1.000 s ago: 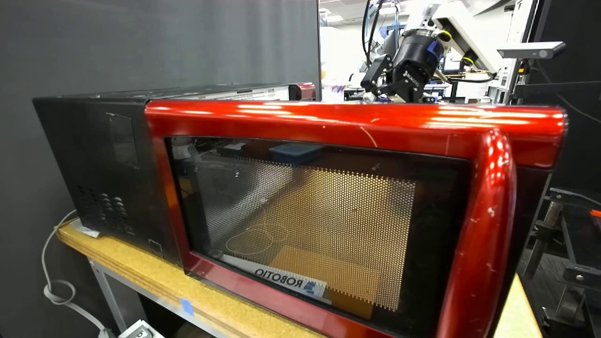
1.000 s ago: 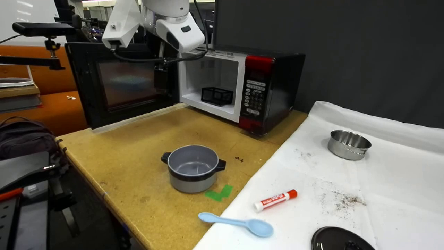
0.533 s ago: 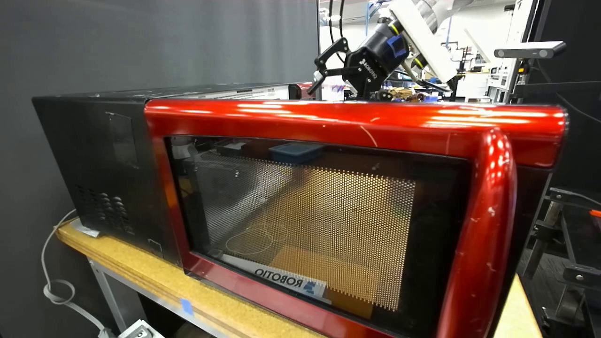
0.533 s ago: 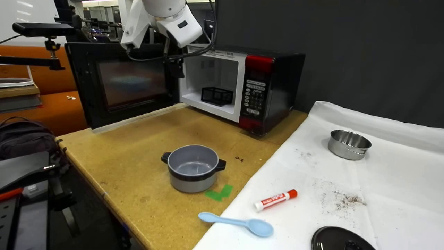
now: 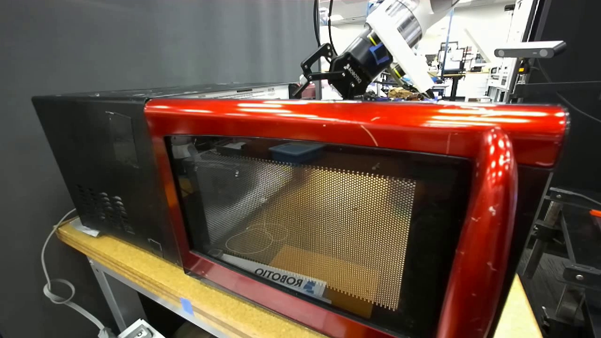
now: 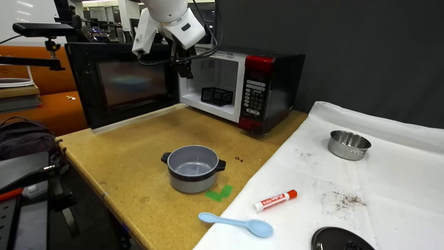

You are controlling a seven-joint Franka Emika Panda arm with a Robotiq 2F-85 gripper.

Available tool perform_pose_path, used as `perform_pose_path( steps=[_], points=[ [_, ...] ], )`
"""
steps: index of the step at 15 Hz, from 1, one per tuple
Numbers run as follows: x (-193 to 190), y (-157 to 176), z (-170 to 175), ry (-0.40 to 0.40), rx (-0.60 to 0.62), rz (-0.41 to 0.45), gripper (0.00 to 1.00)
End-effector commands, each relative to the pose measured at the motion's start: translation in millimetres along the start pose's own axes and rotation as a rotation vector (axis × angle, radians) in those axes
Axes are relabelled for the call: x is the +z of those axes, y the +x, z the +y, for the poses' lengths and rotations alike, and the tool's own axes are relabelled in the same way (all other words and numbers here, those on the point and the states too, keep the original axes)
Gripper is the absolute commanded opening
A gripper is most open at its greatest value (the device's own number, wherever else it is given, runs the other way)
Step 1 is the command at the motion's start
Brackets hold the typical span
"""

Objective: Remove the black basket out of the microwave and put it to the left of the marker

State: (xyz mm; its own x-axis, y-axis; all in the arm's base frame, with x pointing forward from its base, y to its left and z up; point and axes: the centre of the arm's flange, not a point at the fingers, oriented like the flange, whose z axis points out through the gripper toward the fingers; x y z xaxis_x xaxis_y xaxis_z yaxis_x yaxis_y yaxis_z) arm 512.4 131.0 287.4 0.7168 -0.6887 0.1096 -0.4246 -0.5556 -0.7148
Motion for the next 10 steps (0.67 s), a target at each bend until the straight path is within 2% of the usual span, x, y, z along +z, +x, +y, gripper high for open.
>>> perform_pose_path(
  steps=[1,10],
  points=[
    [0,0,0,0.000,0.000,0.000,1.00],
    [80,22,39,0.024,0.244,0.032,1.00]
  ],
)
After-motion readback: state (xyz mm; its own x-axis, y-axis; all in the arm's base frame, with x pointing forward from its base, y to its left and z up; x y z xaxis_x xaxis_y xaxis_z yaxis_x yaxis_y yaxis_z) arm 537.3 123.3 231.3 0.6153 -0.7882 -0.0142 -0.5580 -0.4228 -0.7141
